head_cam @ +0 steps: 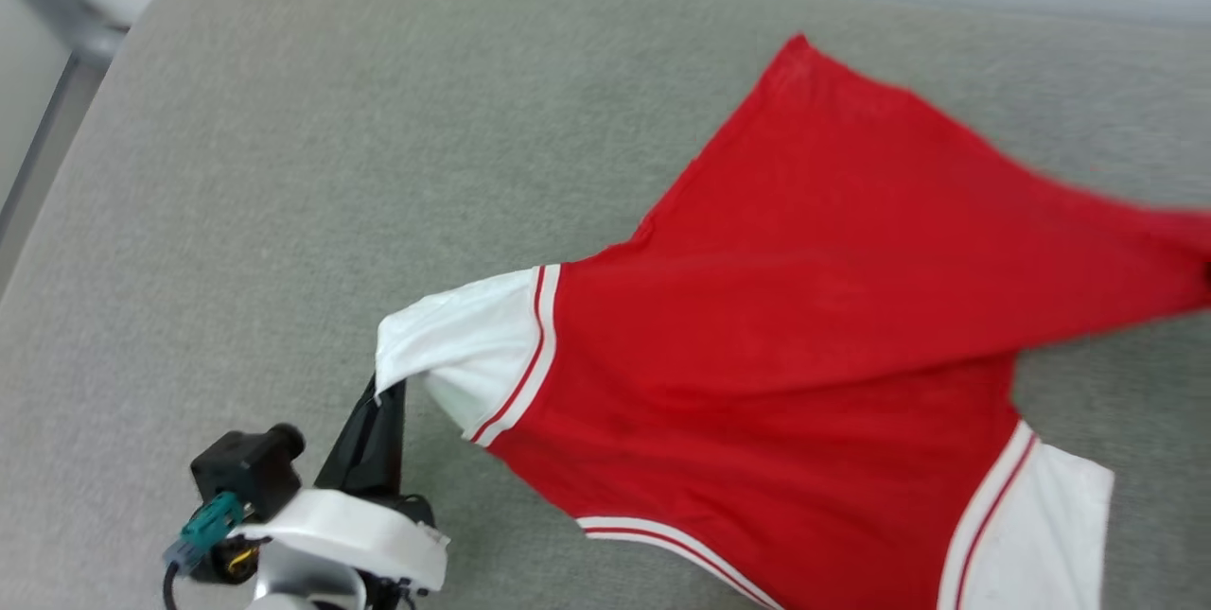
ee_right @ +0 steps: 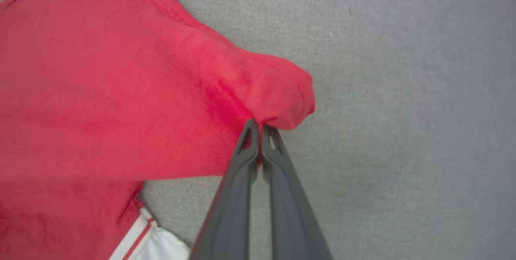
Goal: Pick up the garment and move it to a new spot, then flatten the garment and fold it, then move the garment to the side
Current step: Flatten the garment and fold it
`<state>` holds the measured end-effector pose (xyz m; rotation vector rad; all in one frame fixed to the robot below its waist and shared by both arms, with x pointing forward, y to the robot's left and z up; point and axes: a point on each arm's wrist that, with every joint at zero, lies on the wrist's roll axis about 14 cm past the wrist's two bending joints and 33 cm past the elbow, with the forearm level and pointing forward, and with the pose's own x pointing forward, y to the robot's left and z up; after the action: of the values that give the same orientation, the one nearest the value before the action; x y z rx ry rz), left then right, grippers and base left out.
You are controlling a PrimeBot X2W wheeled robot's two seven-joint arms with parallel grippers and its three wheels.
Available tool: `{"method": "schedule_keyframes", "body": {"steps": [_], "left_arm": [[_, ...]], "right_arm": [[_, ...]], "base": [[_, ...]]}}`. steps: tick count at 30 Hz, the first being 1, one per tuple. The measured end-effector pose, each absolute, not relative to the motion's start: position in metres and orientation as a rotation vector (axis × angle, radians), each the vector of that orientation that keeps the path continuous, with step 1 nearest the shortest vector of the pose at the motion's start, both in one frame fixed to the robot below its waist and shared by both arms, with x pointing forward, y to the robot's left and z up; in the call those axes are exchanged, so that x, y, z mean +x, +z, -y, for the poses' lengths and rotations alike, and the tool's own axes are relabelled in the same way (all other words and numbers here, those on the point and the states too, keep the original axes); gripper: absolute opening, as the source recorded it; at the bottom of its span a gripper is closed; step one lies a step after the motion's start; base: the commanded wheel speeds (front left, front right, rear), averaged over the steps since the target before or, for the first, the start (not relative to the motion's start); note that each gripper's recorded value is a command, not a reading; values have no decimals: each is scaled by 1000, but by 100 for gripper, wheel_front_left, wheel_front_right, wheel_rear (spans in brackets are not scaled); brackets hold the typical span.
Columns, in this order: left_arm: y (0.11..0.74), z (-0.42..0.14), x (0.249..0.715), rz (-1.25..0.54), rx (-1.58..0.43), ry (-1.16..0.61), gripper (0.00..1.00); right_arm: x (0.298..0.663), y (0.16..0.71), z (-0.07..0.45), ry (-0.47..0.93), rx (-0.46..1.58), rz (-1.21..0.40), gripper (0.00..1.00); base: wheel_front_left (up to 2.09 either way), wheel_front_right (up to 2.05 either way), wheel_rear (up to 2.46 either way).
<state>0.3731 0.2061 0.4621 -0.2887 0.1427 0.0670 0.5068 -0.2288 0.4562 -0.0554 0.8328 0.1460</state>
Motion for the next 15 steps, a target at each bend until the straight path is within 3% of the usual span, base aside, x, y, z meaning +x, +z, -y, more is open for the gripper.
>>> {"method": "schedule_keyframes", "body": {"steps": [8,15], "left_arm": [[458,-192,363,-188,-306,16,0],[448,-183,348,-244,-312,-21,0]], "right_arm": [[388,425,262,37,53,-904,0],[291,391,258,-49,211,-982,0]], "base": [[0,0,0],[0,0,0]]}}
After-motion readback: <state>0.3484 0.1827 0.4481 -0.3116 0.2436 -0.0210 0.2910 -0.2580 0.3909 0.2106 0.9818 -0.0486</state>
